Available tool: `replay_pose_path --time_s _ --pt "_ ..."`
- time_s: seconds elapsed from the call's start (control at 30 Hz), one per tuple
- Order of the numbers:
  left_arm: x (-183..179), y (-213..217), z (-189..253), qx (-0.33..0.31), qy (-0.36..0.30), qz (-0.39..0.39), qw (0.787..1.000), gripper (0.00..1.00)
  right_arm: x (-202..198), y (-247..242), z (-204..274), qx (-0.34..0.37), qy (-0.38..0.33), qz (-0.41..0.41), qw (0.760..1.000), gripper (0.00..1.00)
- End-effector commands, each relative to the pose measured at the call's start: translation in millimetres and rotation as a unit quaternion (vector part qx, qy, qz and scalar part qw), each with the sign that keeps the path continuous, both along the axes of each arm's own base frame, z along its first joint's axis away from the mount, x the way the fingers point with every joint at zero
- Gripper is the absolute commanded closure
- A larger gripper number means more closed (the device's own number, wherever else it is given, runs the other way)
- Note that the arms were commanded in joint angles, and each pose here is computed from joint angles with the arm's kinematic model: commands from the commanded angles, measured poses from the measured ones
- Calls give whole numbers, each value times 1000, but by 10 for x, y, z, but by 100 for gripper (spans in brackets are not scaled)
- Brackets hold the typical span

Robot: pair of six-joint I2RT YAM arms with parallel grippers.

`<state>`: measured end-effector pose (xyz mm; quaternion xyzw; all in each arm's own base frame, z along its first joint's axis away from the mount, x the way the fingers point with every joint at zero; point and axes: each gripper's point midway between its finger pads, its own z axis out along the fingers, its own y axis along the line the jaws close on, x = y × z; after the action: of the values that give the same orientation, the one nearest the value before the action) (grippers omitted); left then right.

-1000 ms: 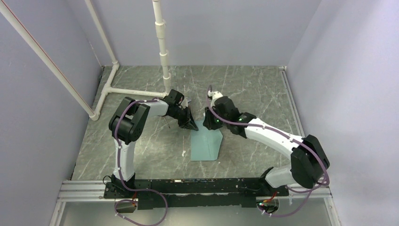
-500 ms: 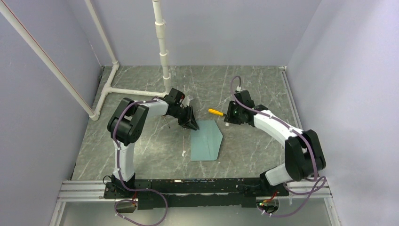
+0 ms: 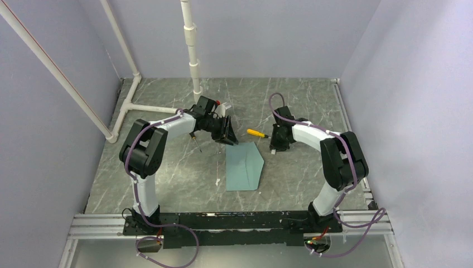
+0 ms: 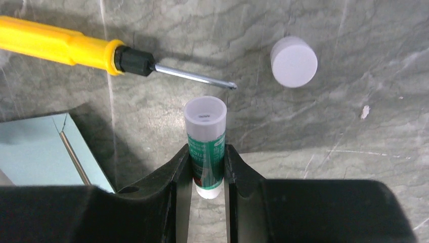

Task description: Place the letter into the envelope and seal it

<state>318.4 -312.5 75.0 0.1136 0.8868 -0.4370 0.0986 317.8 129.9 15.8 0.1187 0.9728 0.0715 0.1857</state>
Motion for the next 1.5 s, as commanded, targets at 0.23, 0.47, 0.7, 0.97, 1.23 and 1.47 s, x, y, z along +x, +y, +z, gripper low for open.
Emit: replay_pose_path --time_s 0.23,0.47,0.7,0.97,1.23,1.47 --pt "57 94 290 21 -62 -6 998 55 178 -80 34 -38 -7 12 999 69" --pt "35 114 245 27 -58 -9 998 58 238 -29 235 -28 -23 29 999 50" --pt "14 112 270 25 -53 -11 998 62 303 21 615 -8 -60 29 998 51" --pt "-78 107 199 19 -49 -14 999 75 -58 158 667 71 -68 28 995 84" --pt "-135 88 -100 62 -32 -16 997 89 -496 545 428 195 -50 108 974 99" --pt "-81 140 -427 125 -15 4 992 97 -585 775 273 257 -51 158 952 100"
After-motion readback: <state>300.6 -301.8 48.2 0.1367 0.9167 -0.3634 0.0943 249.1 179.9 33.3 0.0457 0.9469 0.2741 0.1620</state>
